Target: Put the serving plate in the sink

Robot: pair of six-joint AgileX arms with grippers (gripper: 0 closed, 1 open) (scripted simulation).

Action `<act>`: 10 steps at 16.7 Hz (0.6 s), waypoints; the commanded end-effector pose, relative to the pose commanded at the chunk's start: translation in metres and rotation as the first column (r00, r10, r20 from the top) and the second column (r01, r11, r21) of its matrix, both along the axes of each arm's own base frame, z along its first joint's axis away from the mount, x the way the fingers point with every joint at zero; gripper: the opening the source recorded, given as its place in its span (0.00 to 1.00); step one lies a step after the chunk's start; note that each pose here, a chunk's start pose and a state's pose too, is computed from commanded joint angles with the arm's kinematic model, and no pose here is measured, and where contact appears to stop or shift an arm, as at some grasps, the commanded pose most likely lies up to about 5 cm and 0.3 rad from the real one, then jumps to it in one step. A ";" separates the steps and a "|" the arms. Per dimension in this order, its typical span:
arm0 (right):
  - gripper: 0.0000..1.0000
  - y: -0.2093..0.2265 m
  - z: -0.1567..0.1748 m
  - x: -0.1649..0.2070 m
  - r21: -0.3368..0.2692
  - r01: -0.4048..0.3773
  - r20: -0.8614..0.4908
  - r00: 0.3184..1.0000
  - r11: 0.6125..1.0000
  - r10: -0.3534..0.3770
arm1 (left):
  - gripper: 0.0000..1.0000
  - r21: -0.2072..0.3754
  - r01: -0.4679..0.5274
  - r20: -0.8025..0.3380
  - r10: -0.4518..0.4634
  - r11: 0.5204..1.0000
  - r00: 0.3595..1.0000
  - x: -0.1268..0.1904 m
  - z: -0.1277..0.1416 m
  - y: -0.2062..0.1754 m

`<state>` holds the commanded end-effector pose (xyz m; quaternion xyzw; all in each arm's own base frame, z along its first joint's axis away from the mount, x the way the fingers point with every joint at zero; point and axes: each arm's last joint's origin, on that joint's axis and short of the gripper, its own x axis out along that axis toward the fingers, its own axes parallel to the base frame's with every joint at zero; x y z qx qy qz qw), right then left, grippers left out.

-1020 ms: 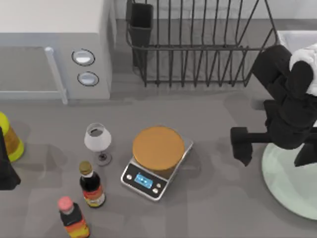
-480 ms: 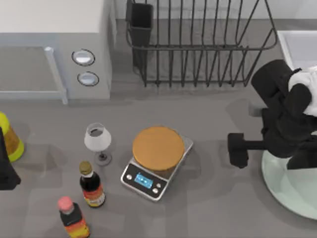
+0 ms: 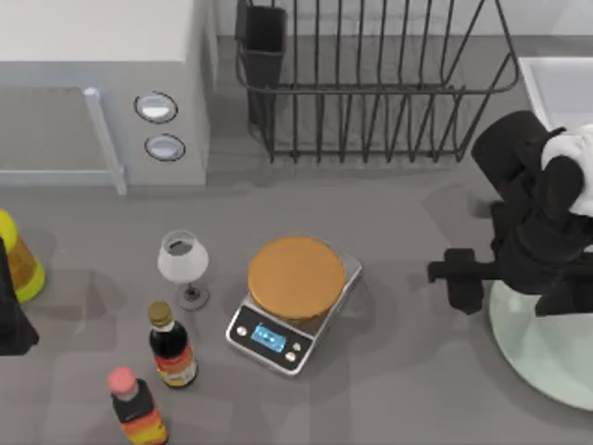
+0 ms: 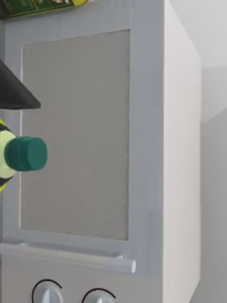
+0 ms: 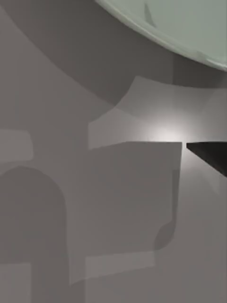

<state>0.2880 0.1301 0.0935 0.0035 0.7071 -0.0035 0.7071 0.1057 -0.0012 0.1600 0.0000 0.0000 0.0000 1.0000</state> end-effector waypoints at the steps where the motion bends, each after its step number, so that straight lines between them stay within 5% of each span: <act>1: 0.40 0.000 0.000 0.000 0.000 0.000 0.000 1.000 1.000 0.000 | 1.00 0.000 0.000 0.000 0.000 1.000 1.000 0.000 0.000 0.000; 6: 0.02 0.000 0.000 0.000 0.000 0.000 0.000 1.000 1.000 0.000 | 1.00 0.000 0.000 0.000 0.000 1.000 1.000 0.000 0.000 0.000; 10: 0.00 0.000 0.000 0.000 0.000 0.000 0.000 1.000 1.000 0.000 | 1.00 0.000 0.000 0.000 0.000 1.000 1.000 0.000 0.000 0.000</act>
